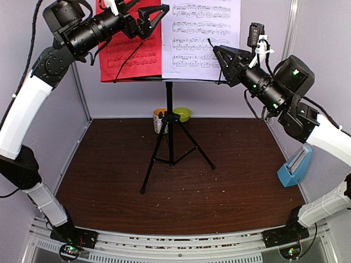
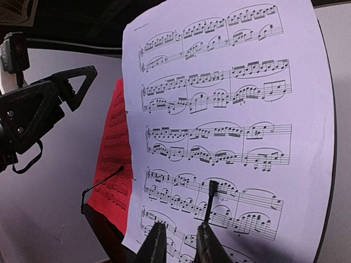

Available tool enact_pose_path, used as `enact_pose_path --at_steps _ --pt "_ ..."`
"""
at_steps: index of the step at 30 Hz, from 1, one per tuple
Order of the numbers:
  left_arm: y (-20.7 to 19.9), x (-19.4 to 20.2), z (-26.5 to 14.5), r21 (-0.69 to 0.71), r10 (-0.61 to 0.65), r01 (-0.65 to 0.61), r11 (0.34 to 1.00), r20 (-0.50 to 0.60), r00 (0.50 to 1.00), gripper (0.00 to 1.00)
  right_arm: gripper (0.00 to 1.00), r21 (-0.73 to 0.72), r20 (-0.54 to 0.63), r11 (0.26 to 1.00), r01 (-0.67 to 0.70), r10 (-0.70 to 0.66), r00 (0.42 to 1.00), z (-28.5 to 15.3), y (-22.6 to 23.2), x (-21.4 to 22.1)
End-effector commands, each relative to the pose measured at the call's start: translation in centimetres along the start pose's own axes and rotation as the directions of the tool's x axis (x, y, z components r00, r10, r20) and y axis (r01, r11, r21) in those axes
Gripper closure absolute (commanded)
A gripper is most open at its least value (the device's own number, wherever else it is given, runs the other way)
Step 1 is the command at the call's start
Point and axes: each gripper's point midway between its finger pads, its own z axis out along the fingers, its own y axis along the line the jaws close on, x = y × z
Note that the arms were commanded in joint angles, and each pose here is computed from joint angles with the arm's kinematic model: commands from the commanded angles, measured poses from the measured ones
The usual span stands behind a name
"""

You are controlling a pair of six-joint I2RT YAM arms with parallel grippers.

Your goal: Set up the instrument practice props

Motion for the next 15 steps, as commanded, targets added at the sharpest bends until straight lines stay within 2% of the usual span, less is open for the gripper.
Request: enact_pose_path --at_steps 1,12,15 --pt "1.1 -1.4 -1.5 -0.043 0.016 -0.015 0.999 0.027 1.000 0.02 0.71 0.008 0.038 1.000 -0.007 0.006 0.999 0.1 -0.1 -1.3" --pt "0.7 -0.5 -5.1 -0.054 0.003 -0.003 0.999 -0.011 1.000 0.02 0.26 -0.013 0.059 1.000 -0.005 0.005 0.998 -0.7 0.1 -3.7" --pt "1.0 -0.2 -6.5 -0.080 -0.002 -0.001 0.997 -0.037 0.999 0.02 0.17 -0.016 0.063 1.000 -0.003 0.004 0.998 -1.1 0.2 -4.5"
